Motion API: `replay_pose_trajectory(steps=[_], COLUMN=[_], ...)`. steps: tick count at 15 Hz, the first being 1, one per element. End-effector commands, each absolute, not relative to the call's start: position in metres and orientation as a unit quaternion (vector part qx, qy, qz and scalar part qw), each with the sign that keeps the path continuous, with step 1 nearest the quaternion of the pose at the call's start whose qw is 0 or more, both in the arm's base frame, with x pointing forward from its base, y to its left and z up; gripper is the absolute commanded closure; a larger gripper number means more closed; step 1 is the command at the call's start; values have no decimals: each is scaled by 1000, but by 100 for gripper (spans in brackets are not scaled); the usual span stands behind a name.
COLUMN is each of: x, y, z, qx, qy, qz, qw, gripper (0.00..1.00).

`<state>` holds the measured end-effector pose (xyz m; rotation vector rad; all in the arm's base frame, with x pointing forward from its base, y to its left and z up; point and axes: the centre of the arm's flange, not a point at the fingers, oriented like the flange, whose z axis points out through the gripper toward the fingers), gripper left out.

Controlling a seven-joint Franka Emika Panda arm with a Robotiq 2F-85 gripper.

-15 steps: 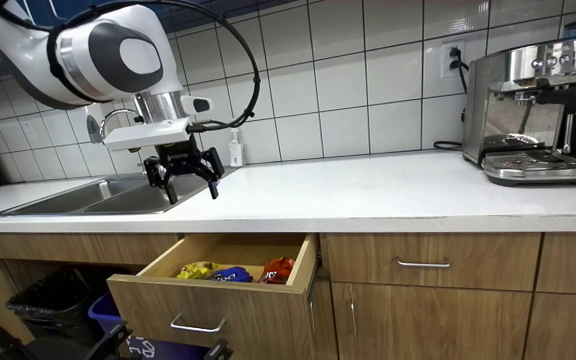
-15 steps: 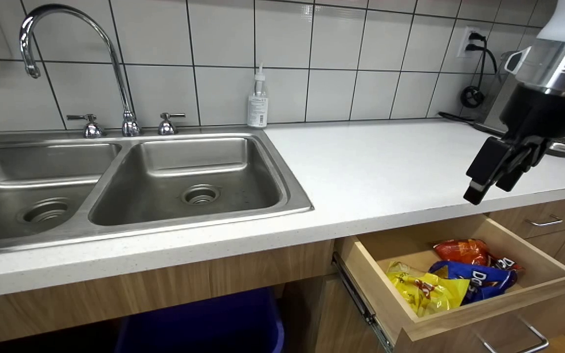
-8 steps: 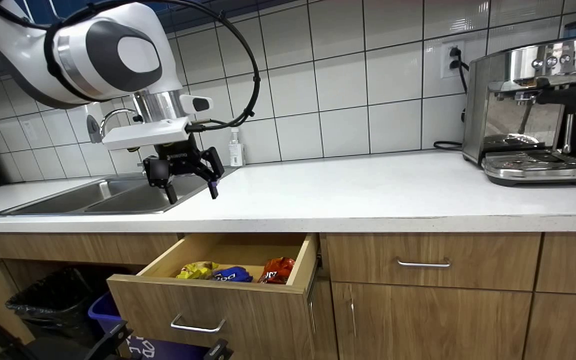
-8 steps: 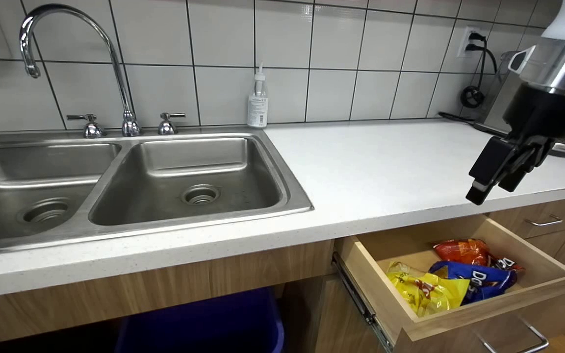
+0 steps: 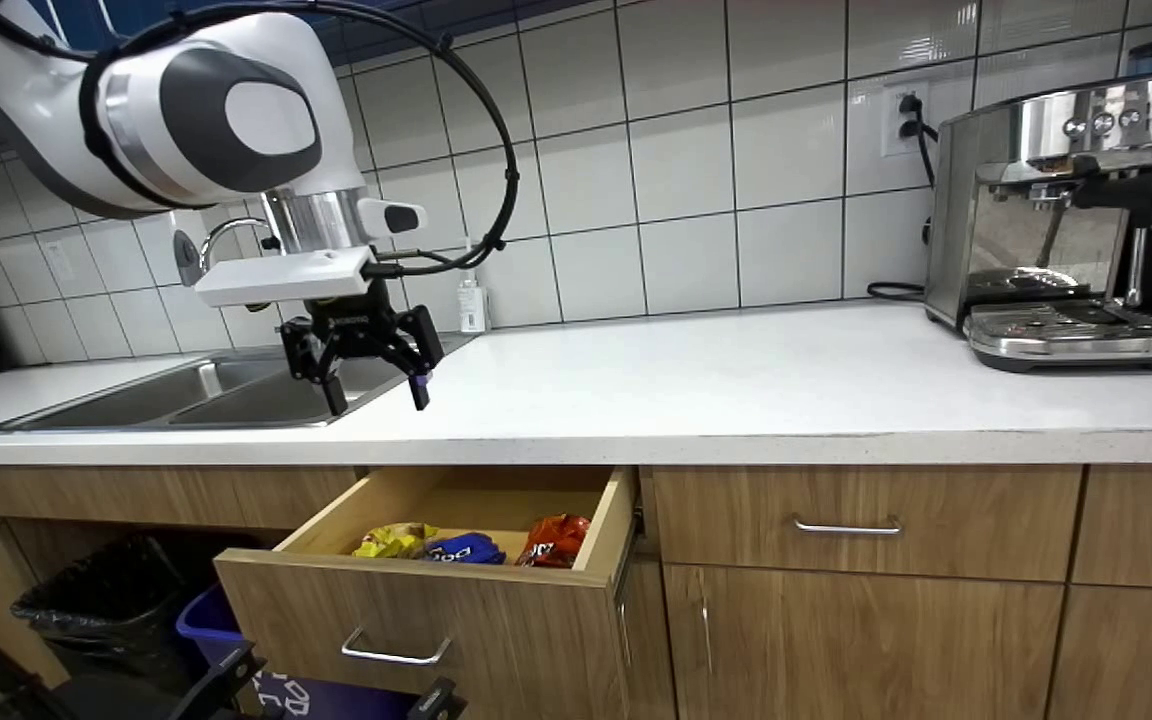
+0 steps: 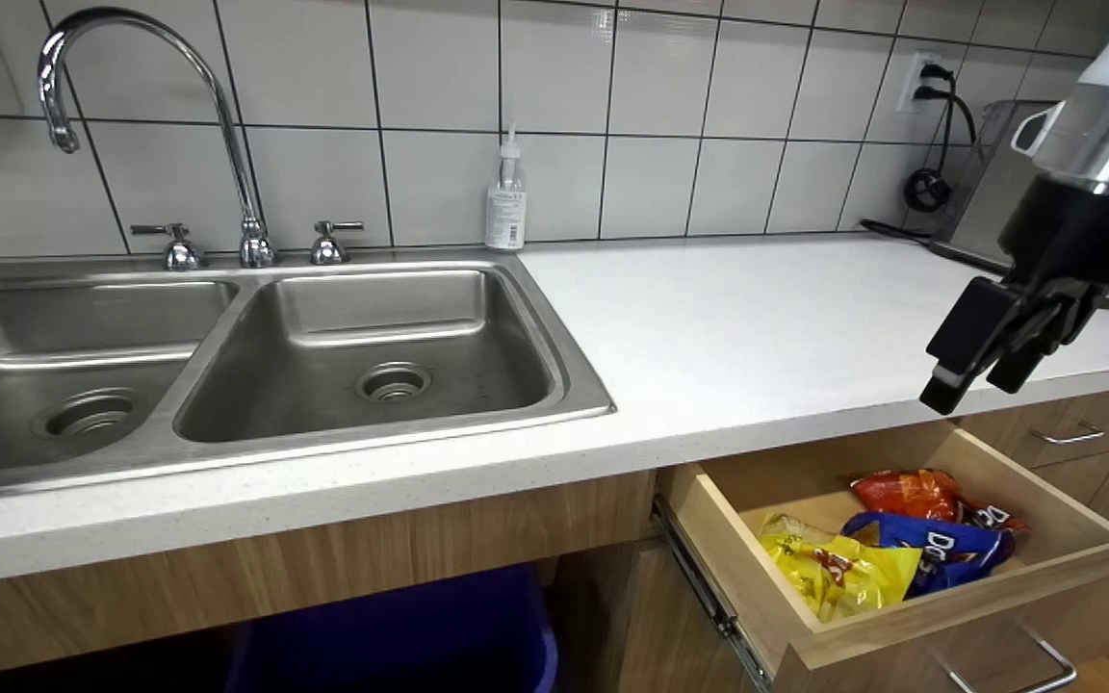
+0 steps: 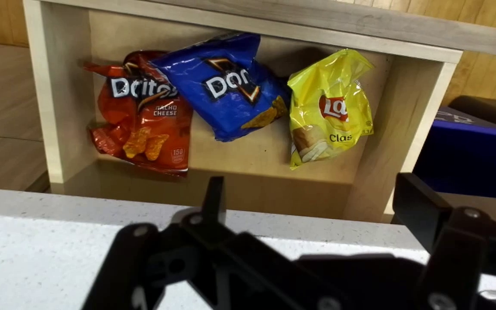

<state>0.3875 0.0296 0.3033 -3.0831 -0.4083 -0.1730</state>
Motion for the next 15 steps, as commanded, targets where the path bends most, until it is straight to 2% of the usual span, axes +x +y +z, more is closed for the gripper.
replay_pose_trajectory(steps=[1,15], x=[361,339], y=[24,4], z=[315,287], qx=[-989,-990], qy=[-128,-115], qz=[-60,61], qw=[32,51], gripper=[0,0])
